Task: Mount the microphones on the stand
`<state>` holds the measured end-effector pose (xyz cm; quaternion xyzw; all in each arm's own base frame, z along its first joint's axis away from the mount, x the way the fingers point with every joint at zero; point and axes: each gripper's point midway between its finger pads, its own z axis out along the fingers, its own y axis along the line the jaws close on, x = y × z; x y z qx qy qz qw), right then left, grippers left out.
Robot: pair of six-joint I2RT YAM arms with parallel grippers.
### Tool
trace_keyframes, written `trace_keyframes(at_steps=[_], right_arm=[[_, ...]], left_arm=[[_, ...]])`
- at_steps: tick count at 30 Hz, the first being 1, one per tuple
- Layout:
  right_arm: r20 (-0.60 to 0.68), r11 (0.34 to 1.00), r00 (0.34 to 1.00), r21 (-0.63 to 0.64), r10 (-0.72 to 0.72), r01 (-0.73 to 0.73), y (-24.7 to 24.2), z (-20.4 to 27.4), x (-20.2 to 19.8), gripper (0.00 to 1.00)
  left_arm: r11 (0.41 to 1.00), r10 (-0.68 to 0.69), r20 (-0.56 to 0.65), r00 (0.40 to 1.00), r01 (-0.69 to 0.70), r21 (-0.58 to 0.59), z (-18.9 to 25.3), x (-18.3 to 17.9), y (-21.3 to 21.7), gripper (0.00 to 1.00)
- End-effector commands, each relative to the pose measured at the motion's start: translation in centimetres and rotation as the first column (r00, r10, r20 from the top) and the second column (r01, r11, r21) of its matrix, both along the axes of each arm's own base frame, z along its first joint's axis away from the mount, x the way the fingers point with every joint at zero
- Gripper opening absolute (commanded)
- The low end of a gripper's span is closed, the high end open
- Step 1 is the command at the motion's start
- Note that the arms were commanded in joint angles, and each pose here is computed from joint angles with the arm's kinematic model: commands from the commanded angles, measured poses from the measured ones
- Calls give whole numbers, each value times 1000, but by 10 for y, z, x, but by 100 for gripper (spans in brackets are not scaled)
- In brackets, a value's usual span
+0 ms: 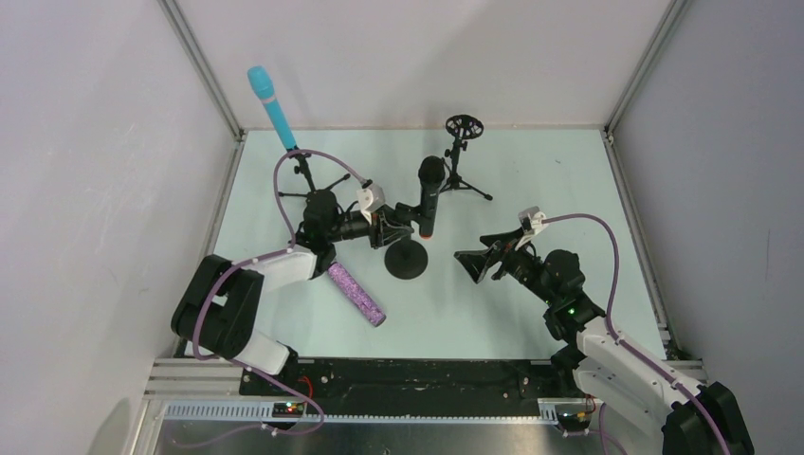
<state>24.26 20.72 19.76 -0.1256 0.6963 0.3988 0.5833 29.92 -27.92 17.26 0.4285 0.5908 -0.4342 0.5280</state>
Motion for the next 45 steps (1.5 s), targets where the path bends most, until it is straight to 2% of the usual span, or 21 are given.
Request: trace_keyframes(at_steps=[1, 7, 15, 18, 22, 29, 37, 45], right_arm=[[44, 1000, 999, 8, 13, -13, 1, 9, -1, 99], [41, 1000, 999, -7, 20, -20, 2, 6, -2, 99], [36, 999, 999, -39, 16, -14, 3, 0, -4, 100], [41, 999, 999, -49, 13, -11, 5, -1, -4, 99], [49, 998, 999, -63, 12, -9, 7, -2, -6, 99], [60, 996, 998, -91, 12, -6, 9, -6, -7, 99], [131, 992, 991, -127, 22, -5, 13, 1, -12, 99], [201, 995, 979, -95, 30, -11, 22, 21, -18, 99]], left_arm=[[999, -33, 53, 998, 35, -27, 13, -3, -5, 34], [998, -46, 43, 998, 48, -31, 13, -5, -6, 15], [996, -70, 19, 997, 71, -55, 22, -10, -8, 0], [984, -167, 52, 985, 170, -62, 32, -24, -11, 0], [977, -195, 86, 977, 201, -72, 46, -31, -13, 0], [984, -117, 140, 983, 134, -118, 83, -30, -11, 0], [972, -65, 158, 985, 99, -215, 141, -39, -9, 0], [955, -27, 251, 967, 99, -278, 182, -61, -16, 0]])
